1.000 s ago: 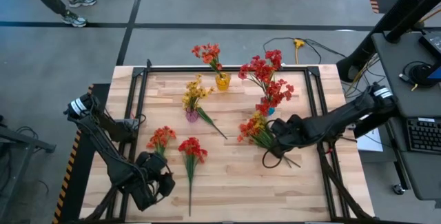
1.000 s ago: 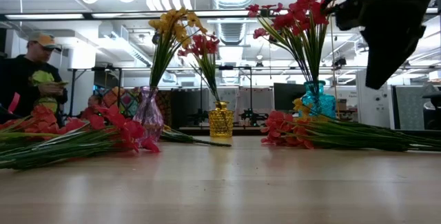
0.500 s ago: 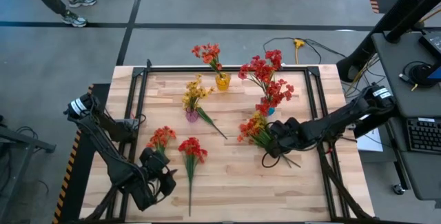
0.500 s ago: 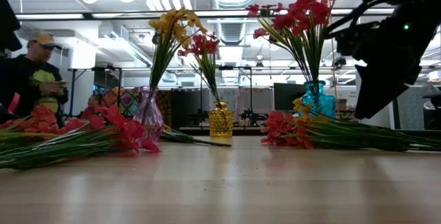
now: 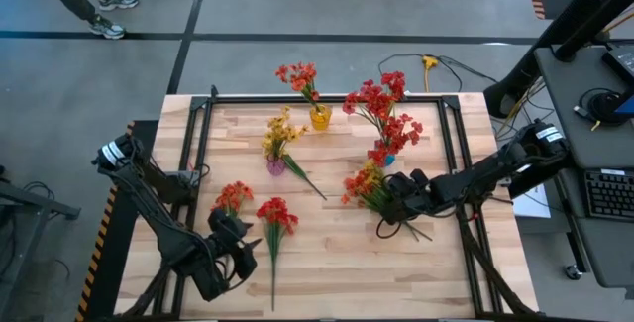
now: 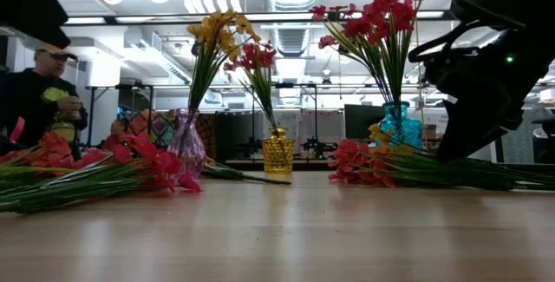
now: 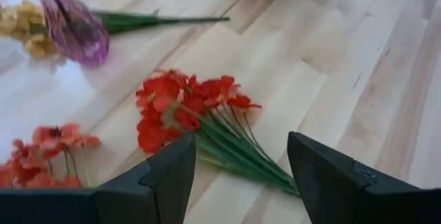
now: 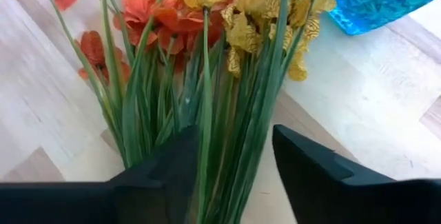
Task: Sort flowers into vase by color
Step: Put the right yellow flower into the purple vase
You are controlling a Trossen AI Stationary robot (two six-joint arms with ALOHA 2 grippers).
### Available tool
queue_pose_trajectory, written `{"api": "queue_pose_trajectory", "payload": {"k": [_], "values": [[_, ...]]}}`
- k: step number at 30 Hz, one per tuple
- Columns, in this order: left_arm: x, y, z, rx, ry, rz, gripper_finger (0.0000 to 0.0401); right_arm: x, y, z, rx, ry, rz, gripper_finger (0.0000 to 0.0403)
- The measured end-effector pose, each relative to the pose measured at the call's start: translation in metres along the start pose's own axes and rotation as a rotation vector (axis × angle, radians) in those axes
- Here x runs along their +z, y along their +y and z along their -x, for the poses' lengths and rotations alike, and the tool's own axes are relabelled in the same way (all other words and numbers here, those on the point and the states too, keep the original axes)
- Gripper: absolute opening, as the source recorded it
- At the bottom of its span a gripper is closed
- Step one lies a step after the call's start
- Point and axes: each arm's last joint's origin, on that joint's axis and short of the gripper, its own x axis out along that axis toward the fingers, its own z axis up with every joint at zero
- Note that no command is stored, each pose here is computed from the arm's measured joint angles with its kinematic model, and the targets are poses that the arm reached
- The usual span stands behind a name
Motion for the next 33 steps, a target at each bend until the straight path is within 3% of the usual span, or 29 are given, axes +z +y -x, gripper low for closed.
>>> {"api": "queue_pose_trajectory", "payload": {"k": [12, 26, 29, 33], "values": [[0.003, 0.000, -0.001, 0.006, -0.066, -0.038, 0.0212, 0.001, 0.001, 0.000, 0.001, -0.021, -0.020, 0.0017], [0.003, -0.002, -0.001, -0.004, -0.090, -0.050, 0.0212, 0.011, 0.003, 0.015, 0.063, -0.054, -0.039, 0.0013], [0.004, -0.010, -0.001, -0.065, -0.078, -0.080, 0.0212, 0.017, 0.003, 0.025, 0.112, -0.070, -0.031, 0.0013], [0.005, -0.031, 0.002, -0.243, -0.059, -0.204, 0.0212, 0.023, 0.002, 0.040, 0.185, -0.095, -0.021, 0.0013]]}}
